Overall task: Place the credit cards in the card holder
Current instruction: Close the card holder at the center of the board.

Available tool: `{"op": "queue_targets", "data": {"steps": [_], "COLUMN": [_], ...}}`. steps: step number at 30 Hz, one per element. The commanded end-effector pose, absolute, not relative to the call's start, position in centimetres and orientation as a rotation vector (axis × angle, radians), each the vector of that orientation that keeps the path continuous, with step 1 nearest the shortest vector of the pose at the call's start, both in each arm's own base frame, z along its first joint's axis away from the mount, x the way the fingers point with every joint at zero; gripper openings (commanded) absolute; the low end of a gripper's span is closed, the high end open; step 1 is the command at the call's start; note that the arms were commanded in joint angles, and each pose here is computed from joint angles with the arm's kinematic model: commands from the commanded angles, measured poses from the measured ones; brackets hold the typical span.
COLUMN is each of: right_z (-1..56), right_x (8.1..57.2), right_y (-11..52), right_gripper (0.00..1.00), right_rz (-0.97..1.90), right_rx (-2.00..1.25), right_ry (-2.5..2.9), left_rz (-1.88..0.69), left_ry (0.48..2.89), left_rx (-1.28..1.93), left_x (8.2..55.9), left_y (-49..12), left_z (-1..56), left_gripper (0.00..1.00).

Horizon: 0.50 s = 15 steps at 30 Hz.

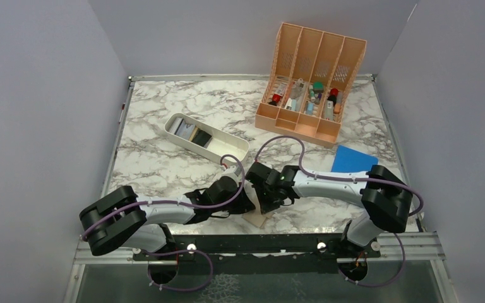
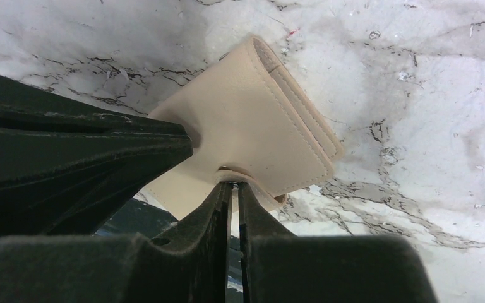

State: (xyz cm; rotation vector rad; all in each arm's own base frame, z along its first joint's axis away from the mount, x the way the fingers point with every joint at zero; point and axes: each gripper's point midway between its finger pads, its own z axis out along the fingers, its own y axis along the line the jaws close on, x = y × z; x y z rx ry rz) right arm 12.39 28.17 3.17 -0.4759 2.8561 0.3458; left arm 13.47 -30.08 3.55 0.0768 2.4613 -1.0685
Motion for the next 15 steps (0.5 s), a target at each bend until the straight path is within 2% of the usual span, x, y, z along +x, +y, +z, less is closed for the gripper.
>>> {"op": "queue_targets", "data": {"steps": [1,15], "right_z": [1.3,-0.2], "right_x": [11.6,11.5], "right_y": [27.3,28.0], "right_gripper": [0.14,0.14], "right_rz": [0.238,0.161], "right_rx": [-0.480,-0.543], "right_ry": [2.930,3.006], "left_rz": [-1.051,-1.038], "left_ry": [2.476,2.472], "left_rx": [0.091,0.086], "left_x": [12.9,12.6], "left_y": [-29.7,-28.7], "left_z": [2.6,2.1], "left_gripper": [0.06,0.07]}}
